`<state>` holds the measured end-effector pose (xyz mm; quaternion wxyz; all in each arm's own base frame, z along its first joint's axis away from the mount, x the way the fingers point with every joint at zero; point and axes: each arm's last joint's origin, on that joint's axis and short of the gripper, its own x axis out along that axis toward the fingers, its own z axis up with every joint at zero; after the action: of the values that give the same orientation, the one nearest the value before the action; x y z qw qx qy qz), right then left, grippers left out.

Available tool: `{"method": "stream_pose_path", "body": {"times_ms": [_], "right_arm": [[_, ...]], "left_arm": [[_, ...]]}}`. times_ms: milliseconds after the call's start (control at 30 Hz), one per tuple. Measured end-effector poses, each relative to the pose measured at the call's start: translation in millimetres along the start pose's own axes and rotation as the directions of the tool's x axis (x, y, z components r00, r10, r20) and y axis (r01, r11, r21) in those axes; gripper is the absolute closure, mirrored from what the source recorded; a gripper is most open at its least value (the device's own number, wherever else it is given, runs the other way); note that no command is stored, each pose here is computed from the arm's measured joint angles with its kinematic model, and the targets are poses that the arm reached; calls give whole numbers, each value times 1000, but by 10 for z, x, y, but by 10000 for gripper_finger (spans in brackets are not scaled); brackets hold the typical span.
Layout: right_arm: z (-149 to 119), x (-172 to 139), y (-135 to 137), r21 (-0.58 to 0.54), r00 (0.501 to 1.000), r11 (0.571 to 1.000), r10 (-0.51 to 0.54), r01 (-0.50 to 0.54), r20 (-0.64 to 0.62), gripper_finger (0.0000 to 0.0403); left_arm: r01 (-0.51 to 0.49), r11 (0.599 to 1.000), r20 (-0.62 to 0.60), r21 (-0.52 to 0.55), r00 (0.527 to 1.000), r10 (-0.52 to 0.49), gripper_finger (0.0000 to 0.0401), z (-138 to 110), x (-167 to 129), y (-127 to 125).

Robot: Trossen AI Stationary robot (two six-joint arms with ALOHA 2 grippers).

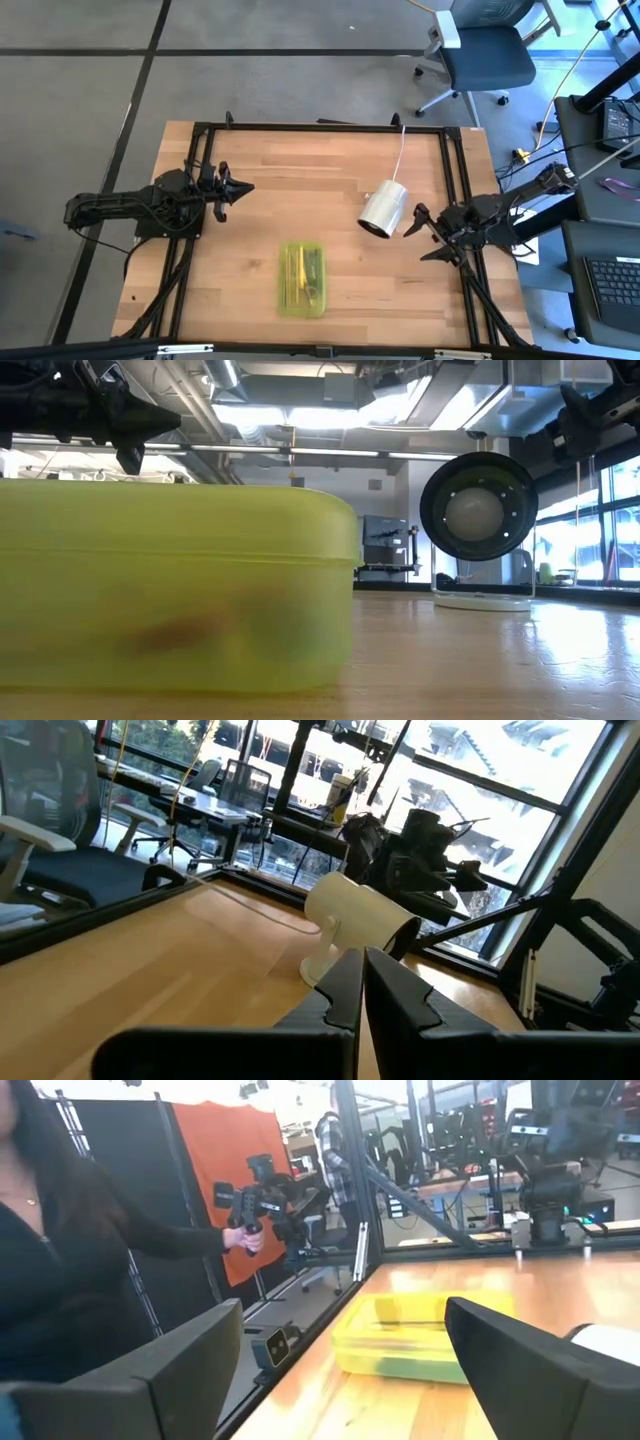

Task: Pick & place school supplies into a supply box
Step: Return to Home Position

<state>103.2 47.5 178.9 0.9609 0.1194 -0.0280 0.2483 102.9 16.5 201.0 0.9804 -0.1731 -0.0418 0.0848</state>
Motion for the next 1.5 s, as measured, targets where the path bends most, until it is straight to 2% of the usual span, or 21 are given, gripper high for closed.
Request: {"method": "stream_pose_path", "body": {"times_ms": [333, 600, 667, 767, 900, 1000, 1167, 1500], "right_arm": [[5, -171, -5, -21, 997, 998, -65, 66, 30, 52], [-37, -174, -32, -33, 991, 991, -133, 133, -4, 52], [-79, -177, -44, -40, 988, 988, -149, 147, -47, 52], [-78, -175, -36, -78, 991, 990, -123, 119, -51, 52], [-88, -174, -30, -98, 993, 991, -98, 91, -66, 52], [-90, -173, -30, -96, 993, 991, -98, 91, -67, 52], [-90, -173, -30, -78, 993, 993, -98, 92, -67, 52], [-90, -173, -30, -77, 993, 993, -98, 93, -68, 52]], "left_arm": [[-1, 1000, 1, 13, 1000, 1, 392, 1, 0, 0], [-3, 1000, -3, 20, 1000, 3, 397, -3, 0, 1], [0, 999, -11, 35, 1000, 1, 396, -9, 0, 2], [39, 998, -43, 46, 998, -37, 393, -30, 0, -4], [128, 991, -163, 42, 979, -119, 395, -118, -10, -9], [120, 991, -238, 59, 966, -103, 395, -189, -22, 15], [126, 987, -250, 100, 963, -97, 391, -201, -24, 20], [126, 987, -253, 102, 963, -96, 394, -204, -25, 21]]}}
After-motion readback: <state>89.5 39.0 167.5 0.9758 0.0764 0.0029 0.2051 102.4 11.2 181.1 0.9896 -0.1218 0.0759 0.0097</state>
